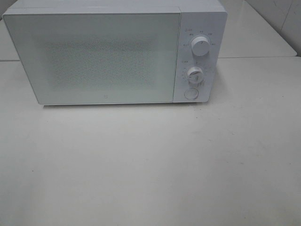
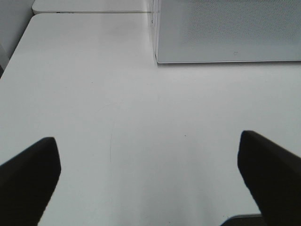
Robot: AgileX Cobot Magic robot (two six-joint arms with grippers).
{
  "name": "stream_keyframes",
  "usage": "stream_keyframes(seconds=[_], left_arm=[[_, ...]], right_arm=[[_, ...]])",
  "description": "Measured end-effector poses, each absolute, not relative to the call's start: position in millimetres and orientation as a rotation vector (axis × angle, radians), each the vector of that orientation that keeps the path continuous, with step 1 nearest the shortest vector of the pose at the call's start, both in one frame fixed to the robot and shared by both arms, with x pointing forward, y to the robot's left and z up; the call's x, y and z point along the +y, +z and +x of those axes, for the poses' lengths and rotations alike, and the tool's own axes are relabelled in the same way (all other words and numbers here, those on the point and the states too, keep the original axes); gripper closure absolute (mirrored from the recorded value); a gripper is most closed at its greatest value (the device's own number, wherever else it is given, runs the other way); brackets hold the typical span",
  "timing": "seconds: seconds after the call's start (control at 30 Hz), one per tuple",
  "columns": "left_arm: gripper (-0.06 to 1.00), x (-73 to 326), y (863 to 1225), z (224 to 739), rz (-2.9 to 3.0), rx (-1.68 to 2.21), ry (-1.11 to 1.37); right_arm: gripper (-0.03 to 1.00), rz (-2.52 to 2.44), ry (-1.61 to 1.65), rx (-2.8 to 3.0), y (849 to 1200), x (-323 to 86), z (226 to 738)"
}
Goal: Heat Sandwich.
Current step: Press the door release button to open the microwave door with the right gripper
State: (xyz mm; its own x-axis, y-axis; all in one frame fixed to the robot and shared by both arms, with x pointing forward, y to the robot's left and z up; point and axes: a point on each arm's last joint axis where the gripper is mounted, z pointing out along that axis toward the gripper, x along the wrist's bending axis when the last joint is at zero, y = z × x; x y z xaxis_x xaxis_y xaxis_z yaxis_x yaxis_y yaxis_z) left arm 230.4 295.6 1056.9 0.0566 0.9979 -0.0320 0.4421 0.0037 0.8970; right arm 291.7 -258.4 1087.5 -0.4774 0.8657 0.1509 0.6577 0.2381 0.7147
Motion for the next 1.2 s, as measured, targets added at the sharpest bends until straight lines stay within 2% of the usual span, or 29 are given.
stream_keyframes(seconds=[0.47,0.9,1.2], left_arm=[[-0.02,295.6,1056.9,230.4,1.551,1.495,0.896],[-0.02,295.6,1056.9,230.4,1.551,1.495,0.896],[-0.02,295.6,1056.9,230.4,1.551,1.495,0.896]], right_arm=[[0.22,1.453,1.071,1.785,1095.5,-290.3,250.8],[0.22,1.562,0.985,1.607,1049.4,-294.7,231.7],[0.22,1.569,0.98,1.612,1048.0,-294.7,232.0]])
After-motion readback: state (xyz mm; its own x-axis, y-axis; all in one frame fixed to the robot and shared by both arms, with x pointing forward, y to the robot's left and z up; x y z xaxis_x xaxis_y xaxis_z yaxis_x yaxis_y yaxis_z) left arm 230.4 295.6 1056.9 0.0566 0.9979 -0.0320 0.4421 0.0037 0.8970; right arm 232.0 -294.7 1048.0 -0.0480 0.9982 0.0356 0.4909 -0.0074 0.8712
